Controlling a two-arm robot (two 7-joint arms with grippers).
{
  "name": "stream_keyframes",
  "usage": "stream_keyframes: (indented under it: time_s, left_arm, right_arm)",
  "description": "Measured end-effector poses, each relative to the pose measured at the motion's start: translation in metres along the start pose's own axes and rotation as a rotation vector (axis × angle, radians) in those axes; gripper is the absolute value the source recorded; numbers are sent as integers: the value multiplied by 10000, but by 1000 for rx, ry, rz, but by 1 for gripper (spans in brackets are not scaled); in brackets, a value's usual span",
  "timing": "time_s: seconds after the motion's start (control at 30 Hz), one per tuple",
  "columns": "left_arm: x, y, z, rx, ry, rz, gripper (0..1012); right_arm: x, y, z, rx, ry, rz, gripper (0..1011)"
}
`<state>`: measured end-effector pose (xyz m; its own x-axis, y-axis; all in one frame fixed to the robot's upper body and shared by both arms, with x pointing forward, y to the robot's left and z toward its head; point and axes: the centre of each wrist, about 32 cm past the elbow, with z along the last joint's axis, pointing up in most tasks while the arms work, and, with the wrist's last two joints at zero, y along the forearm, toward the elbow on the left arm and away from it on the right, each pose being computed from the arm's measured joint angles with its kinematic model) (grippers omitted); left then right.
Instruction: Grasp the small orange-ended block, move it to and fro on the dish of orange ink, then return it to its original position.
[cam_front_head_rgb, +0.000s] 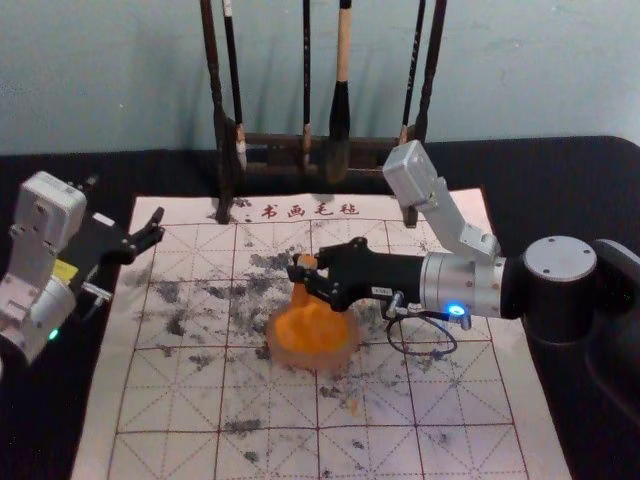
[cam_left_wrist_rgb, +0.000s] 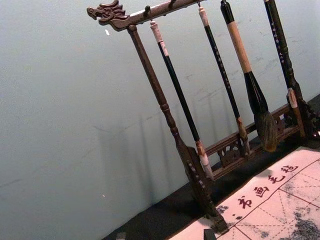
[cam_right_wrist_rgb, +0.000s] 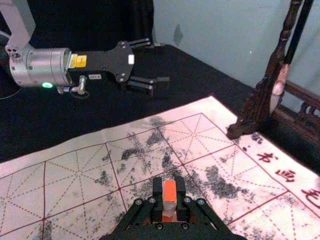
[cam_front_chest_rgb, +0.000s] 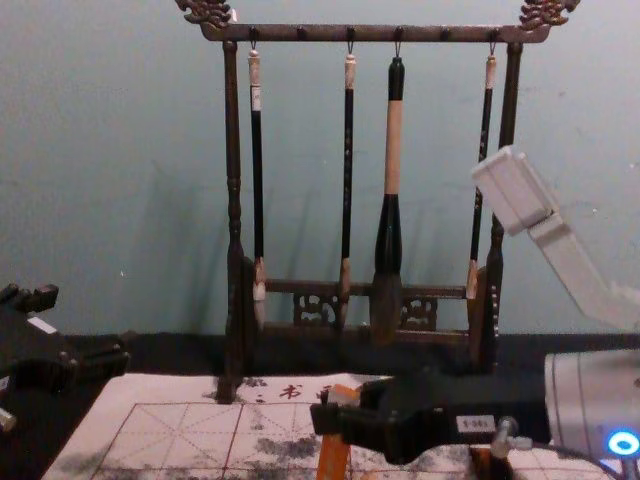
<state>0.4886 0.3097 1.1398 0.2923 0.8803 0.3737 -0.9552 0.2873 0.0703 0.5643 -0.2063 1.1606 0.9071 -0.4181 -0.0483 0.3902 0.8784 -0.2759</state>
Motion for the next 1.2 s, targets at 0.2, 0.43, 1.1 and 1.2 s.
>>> stream_keyframes:
  time_s: [0.2, 0.43, 1.1, 1.2]
  left_arm:
    - [0, 0, 0, 0, 0, 0, 1001]
    - [0, 0, 0, 0, 0, 0, 1001]
    - [0, 0, 0, 0, 0, 0, 1001]
    - [0, 0, 0, 0, 0, 0, 1001]
  right_arm:
    - [-9, 3, -20, -23, -5, 11, 112]
    - [-5, -43, -20, -49, -21, 12, 112]
    - [36, -55, -20, -86, -41, -6, 112]
    - [38, -51, -21, -86, -42, -8, 111]
